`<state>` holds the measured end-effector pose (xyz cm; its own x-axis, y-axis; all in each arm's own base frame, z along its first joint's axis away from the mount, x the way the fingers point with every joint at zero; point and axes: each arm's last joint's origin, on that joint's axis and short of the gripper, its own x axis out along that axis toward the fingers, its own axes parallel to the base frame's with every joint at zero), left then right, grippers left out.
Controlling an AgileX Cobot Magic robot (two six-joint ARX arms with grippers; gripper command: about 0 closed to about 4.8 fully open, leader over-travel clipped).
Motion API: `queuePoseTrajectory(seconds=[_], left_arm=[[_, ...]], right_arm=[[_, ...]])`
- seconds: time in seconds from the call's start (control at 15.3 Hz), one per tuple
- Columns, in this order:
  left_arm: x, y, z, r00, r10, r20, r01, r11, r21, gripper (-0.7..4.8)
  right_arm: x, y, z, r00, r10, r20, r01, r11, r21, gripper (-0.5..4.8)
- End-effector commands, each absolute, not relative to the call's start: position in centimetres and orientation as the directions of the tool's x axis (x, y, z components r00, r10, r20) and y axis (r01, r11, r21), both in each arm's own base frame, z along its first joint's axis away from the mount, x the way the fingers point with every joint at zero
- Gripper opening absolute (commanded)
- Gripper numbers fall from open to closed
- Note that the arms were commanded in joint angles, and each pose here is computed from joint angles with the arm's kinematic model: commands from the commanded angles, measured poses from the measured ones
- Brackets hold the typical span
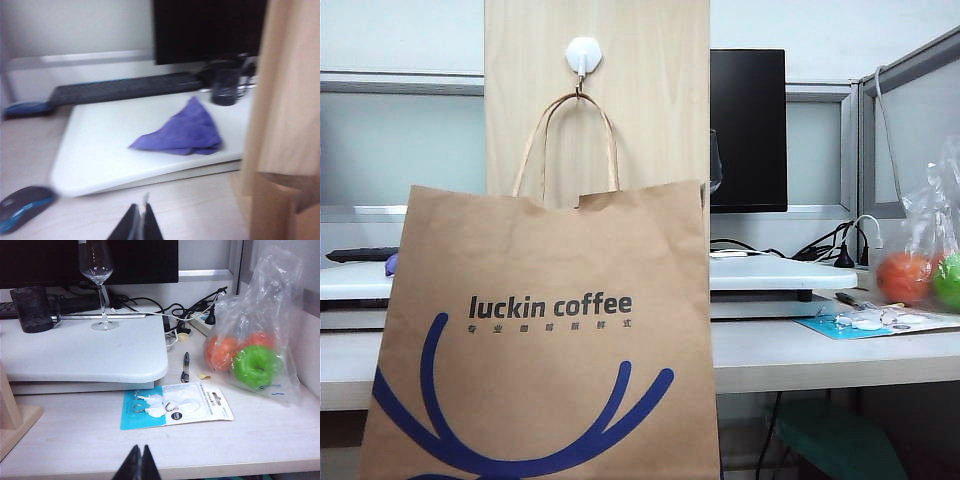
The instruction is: Pick up the paper bag and hang it on the hook.
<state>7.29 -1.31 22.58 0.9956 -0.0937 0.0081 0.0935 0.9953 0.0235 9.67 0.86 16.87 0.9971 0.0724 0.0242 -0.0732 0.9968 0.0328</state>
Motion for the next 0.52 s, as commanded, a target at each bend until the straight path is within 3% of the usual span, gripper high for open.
queuePoseTrajectory(seconds=[0.07, 0.2, 0.39, 0.52], left_arm=[[9.1, -0.7, 18.8, 0.996, -0.084, 0.028, 0.084, 0.996, -0.002, 0.21], [9.7, -0.6, 17.0, 0.997, -0.062, 0.038, 0.062, 0.998, -0.016, 0.21], [9.7, 0.1, 17.0, 0.999, 0.011, 0.045, -0.009, 0.999, -0.035, 0.21], [9.7, 0.1, 16.9, 0.999, 0.003, 0.037, -0.002, 0.999, -0.037, 0.21]], right_arm=[[9.7, 0.9, 16.7, 0.997, 0.072, 0.028, -0.073, 0.997, 0.034, 0.0], [9.7, 0.9, 16.7, 0.997, 0.072, 0.028, -0.073, 0.997, 0.034, 0.0], [9.7, 0.9, 16.7, 0.997, 0.072, 0.028, -0.073, 0.997, 0.034, 0.0], [9.7, 0.9, 16.7, 0.997, 0.072, 0.028, -0.073, 0.997, 0.034, 0.0]])
